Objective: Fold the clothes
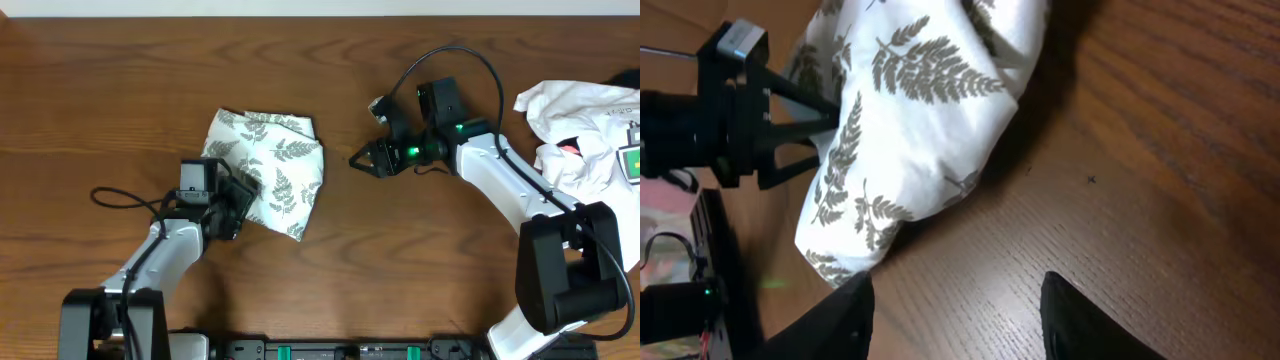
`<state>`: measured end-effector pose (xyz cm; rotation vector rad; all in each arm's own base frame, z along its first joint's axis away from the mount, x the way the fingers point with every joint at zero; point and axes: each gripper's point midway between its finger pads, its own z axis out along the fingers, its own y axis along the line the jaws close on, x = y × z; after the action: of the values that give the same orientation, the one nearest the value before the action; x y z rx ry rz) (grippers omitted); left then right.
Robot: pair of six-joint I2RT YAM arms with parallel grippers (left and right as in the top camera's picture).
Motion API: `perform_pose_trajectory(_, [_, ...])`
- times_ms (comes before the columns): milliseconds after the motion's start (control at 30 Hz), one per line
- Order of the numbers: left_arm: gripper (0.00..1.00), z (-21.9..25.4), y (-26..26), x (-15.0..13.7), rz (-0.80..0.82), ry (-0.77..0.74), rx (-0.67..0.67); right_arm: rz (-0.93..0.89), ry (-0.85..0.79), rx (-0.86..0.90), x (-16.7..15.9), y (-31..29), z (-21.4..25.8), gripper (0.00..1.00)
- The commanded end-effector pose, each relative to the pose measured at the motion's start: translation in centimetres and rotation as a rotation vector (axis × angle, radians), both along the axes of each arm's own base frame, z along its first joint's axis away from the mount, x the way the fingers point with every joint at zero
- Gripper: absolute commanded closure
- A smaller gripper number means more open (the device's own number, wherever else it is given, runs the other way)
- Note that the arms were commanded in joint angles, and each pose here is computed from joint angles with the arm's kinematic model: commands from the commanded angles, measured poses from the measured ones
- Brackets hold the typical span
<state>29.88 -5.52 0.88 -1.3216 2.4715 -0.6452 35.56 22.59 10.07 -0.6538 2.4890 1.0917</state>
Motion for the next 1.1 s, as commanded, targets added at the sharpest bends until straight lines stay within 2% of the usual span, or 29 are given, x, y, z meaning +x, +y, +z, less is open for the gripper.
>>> perform_pose_trajectory(0, [0.31,-3.1,0.5,-1.9,0.020,0.092,0.024,0.010,-0.005,-0.003,0.0,-0.1,-0.2,0.48])
perform_pose_trajectory(200, [0.28,-4.1,0.4,0.4,0.021,0.020,0.019,0.011,-0.001,-0.001,-0.1,-0.1,-0.2,0.49])
perform_pose_trajectory(433, [0.29,-4.3,0.4,4.2,0.027,-0.125,0.019,0.011,0.007,-0.004,-0.2,-0.2,-0.3,0.50])
perform_pose_trajectory(600, [0.28,-4.0,0.5,5.4,0.031,-0.179,0.021,0.008,0.018,-0.012,-0.4,-0.3,-0.5,0.51])
perform_pose_trajectory(800, [0.27,-3.7,0.3,5.6,0.018,-0.195,0.018,-0.074,-0.120,-0.133,2.8,-1.7,-1.2,0.53])
perform_pose_trajectory(900, [0.27,-2.2,-0.4,7.1,-0.040,-0.297,0.018,-0.097,-0.147,-0.162,3.5,-2.1,-1.3,0.53])
perform_pose_trajectory(1067, [0.20,0.0,-1.2,9.3,-0.092,-0.446,0.073,-0.092,-0.113,-0.174,2.9,-2.2,-1.7,0.53])
